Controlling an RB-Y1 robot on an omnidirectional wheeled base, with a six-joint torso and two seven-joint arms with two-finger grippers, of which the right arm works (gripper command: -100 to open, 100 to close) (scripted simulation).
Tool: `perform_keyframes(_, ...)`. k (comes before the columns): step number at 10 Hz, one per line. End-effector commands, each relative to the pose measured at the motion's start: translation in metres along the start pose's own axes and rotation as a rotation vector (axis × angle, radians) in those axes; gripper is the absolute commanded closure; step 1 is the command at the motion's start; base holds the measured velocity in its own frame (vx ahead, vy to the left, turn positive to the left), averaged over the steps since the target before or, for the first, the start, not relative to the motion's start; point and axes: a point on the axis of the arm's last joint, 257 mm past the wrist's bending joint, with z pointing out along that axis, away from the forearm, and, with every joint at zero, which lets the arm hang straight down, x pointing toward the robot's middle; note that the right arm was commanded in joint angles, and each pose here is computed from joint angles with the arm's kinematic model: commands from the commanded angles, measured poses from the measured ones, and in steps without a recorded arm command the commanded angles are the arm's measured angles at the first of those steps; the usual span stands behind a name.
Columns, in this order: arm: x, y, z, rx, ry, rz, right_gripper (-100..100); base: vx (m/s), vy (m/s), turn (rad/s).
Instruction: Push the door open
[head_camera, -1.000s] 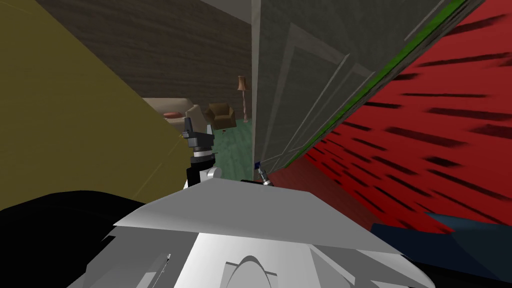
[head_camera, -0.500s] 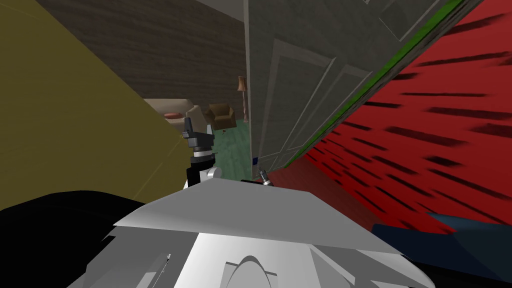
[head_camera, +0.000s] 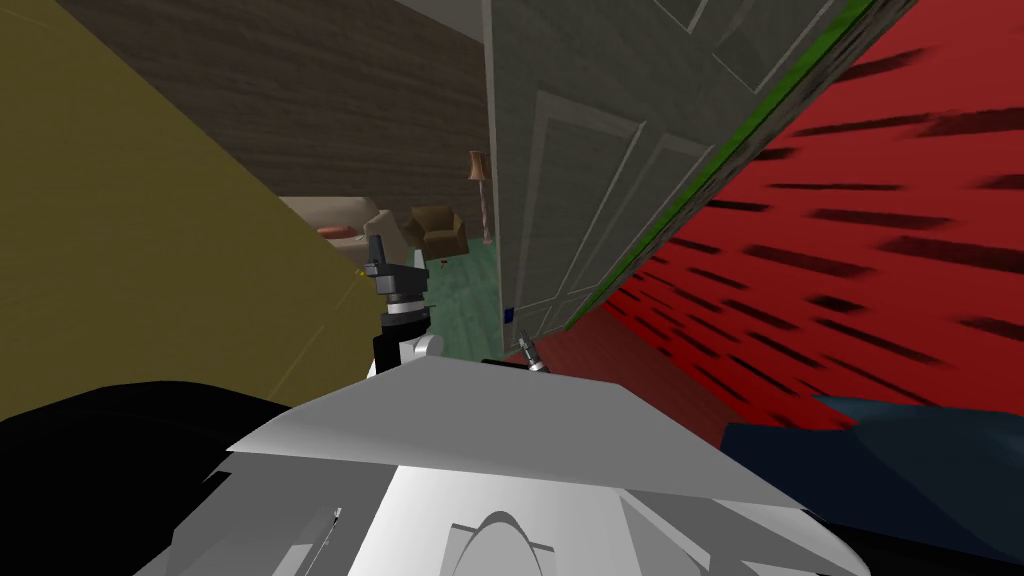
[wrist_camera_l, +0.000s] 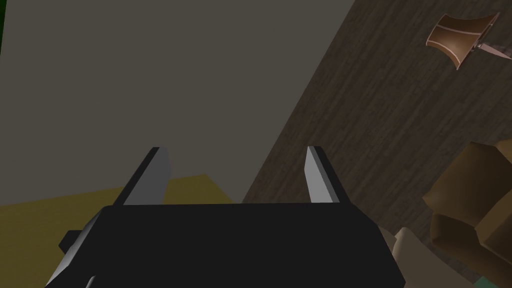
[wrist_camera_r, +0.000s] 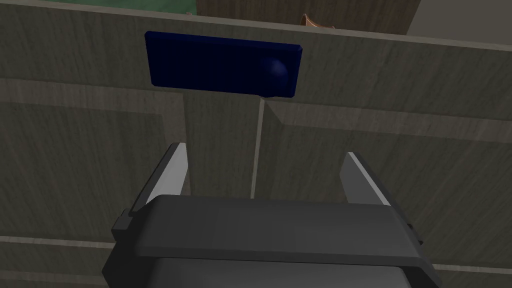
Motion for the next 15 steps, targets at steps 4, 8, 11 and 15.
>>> perform_keyframes(4,-0.01,-0.002,0.0118,0.017,-0.006,-0.019,-100,0.128,0.075,0.03)
perform_keyframes(8,-0.009,0.001,0.0216,0.011,-0.013,-0.01,100,0.109,0.068,0.013)
perform_keyframes(11,-0.009,0.001,0.0216,0.011,-0.013,-0.01,100,-0.025,-0.015,0.004)
perform_keyframes(15,-0.021,-0.001,0.0201,0.016,-0.032,-0.02,100,0.052,0.039,-0.015)
